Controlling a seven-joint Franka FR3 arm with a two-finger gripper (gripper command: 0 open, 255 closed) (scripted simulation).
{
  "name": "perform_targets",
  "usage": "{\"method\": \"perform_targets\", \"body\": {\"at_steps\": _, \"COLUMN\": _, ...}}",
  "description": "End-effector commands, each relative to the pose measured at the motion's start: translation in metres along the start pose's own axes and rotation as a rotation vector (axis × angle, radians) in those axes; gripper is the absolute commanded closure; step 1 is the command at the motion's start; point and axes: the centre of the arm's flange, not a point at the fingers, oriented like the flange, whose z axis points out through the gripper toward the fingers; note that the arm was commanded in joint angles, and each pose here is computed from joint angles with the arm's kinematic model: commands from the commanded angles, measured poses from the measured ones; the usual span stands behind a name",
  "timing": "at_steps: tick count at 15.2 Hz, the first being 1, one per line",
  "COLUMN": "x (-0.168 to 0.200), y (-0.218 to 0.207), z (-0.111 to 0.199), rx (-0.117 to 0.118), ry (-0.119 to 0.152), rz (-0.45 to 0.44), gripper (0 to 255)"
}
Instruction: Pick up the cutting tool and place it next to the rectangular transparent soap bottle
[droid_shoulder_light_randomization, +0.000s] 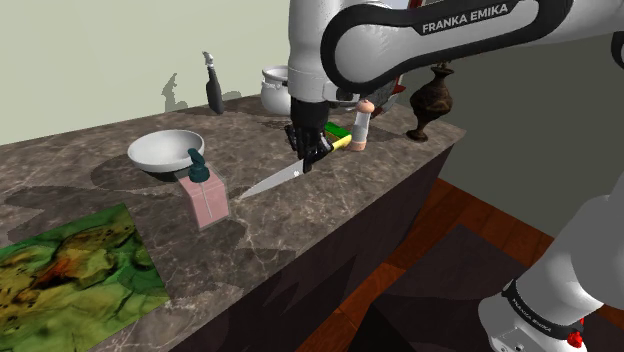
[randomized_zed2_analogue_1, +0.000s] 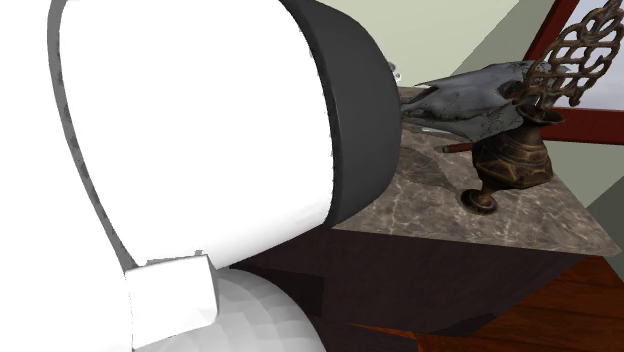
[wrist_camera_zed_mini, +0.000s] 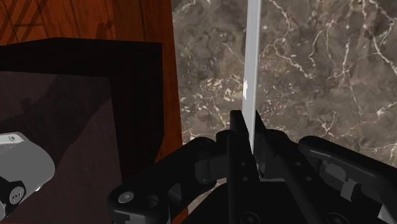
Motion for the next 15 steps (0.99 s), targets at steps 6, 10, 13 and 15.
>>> {"method": "perform_targets", "body": {"at_steps": 6, "x": -0.001, "y": 0.0, "z": 0.037, "rx": 0.0, "ry": 0.0, "rz": 0.0, "gripper": 255}}
{"method": "perform_targets", "body": {"at_steps": 10, "x": -0.001, "y": 0.0, "z": 0.059, "rx": 0.0, "ry": 0.0, "rz": 0.0, "gripper": 255}}
{"method": "perform_targets", "body": {"at_steps": 13, "x": -0.002, "y": 0.0, "z": 0.074, "rx": 0.0, "ry": 0.0, "rz": 0.0, "gripper": 255}}
{"method": "perform_targets", "body": {"at_steps": 15, "x": -0.002, "y": 0.0, "z": 0.085, "rx": 0.0, "ry": 0.0, "rz": 0.0, "gripper": 255}}
